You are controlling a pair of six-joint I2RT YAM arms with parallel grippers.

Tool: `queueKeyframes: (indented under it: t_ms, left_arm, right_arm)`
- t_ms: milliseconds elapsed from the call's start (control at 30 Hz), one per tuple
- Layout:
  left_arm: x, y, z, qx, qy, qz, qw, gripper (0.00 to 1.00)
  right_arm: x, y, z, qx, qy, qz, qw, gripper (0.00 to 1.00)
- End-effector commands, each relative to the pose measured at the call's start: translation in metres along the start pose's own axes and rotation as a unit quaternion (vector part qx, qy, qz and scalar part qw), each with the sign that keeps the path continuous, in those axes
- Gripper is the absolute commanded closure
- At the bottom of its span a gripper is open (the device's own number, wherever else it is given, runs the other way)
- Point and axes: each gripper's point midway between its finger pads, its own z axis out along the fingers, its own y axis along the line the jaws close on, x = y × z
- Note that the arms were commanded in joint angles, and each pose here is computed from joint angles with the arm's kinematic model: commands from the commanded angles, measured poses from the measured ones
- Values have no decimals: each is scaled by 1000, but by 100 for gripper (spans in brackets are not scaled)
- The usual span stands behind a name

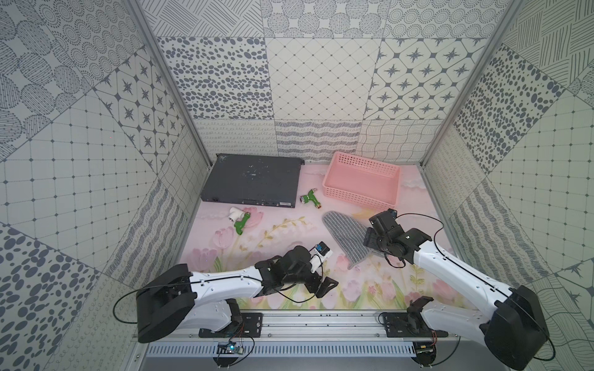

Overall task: Fold the square dishcloth
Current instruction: Place the cleaning item at the center of the board, then flatten out the cleaning item at the center of the board.

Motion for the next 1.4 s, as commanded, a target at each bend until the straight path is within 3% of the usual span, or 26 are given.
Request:
queueKeyframes:
  t_ms: [0,233,533,800,1033,1367]
  left_arm:
    - [-24,-18,33,-5,-26,142,990,3]
    - [-28,-46,64,36,-29,210,977,7]
    - [-37,-46,101,29,1,234,972,16]
    - [-30,-19,124,-38,49,265,962,24]
    - [-17,-4,135,-61,86,269,957,26]
    - [-5,31,142,-128,119,257,951,47]
  right_arm:
    - [3,-4,-1,-21,5,21,1000,17]
    - [6,-19,5,-7,9,36,999,17]
    - [-4,-54,14,37,2,74,997,14]
    - [-2,-59,17,35,6,87,996,14]
    - [4,-63,24,42,17,93,995,16]
    - [11,-64,28,38,27,101,994,21]
